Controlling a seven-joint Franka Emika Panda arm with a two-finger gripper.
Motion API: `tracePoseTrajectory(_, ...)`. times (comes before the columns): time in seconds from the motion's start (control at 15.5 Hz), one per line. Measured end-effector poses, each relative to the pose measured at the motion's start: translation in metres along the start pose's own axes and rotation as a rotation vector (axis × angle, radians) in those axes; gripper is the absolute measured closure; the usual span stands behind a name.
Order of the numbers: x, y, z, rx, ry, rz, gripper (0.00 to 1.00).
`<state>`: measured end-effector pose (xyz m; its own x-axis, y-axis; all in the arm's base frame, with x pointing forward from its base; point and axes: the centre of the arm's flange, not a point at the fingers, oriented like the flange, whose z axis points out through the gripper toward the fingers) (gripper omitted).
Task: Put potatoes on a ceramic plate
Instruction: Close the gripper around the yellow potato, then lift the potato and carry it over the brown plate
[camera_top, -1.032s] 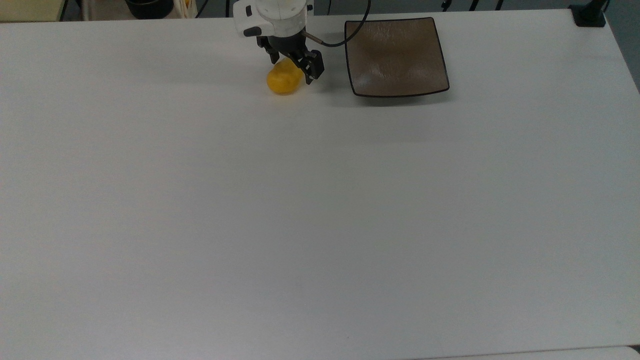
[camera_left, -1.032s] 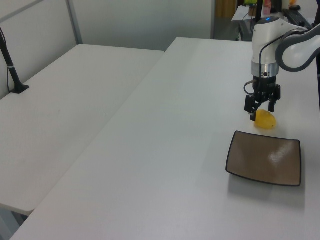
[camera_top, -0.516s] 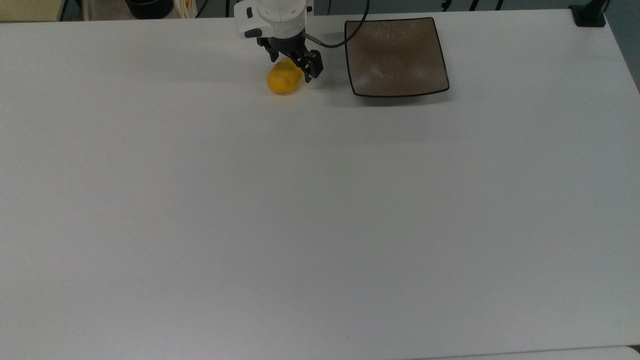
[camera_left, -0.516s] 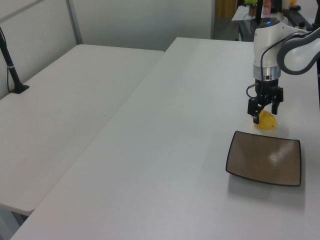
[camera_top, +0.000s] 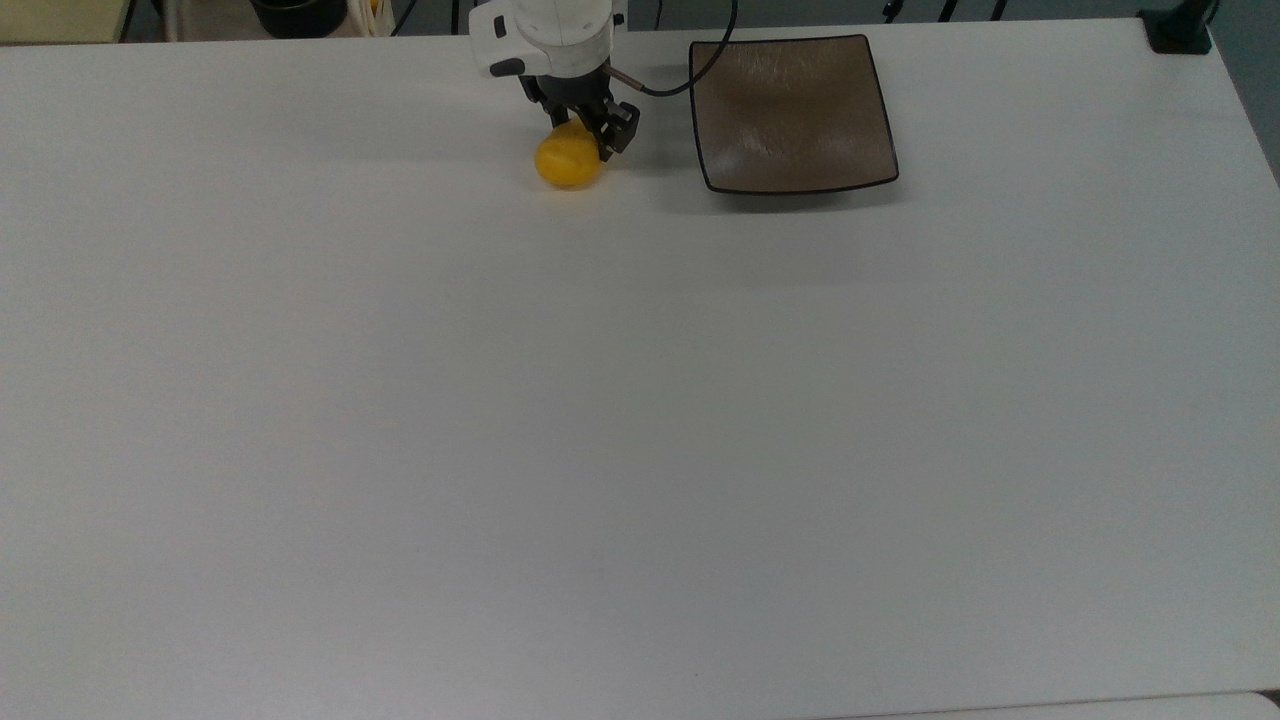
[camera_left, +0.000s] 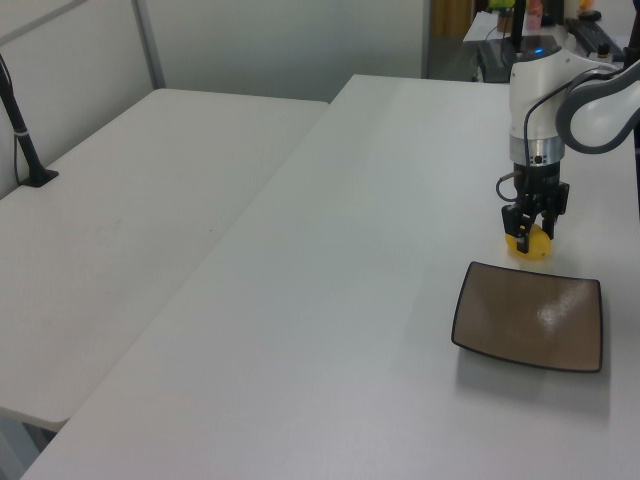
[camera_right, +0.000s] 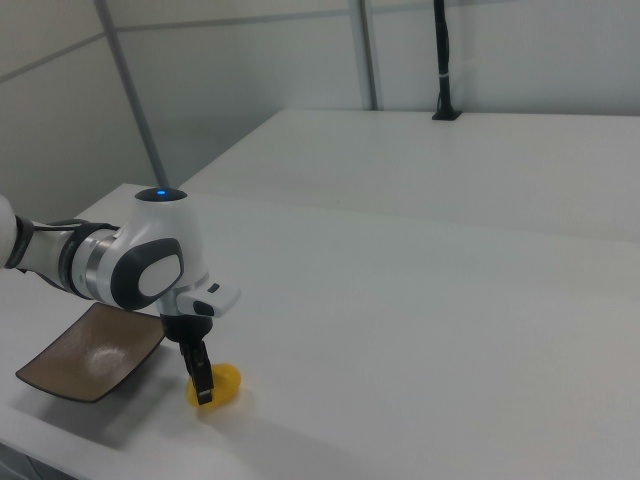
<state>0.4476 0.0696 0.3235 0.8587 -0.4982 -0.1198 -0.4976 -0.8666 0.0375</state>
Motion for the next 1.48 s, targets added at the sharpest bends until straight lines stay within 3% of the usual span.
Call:
tracePoseTrajectory(0.77, 0.000, 0.000, -0.001, 0.000, 0.001, -0.016, 0.36)
tracePoseTrajectory(1.03, 0.002, -0.004, -0.024, 0.005, 0.006, -0.020, 0.36)
tracePoseTrajectory(1.48, -0.006, -0.026, -0.082, 0.094, 0.051, -0.035, 0.36)
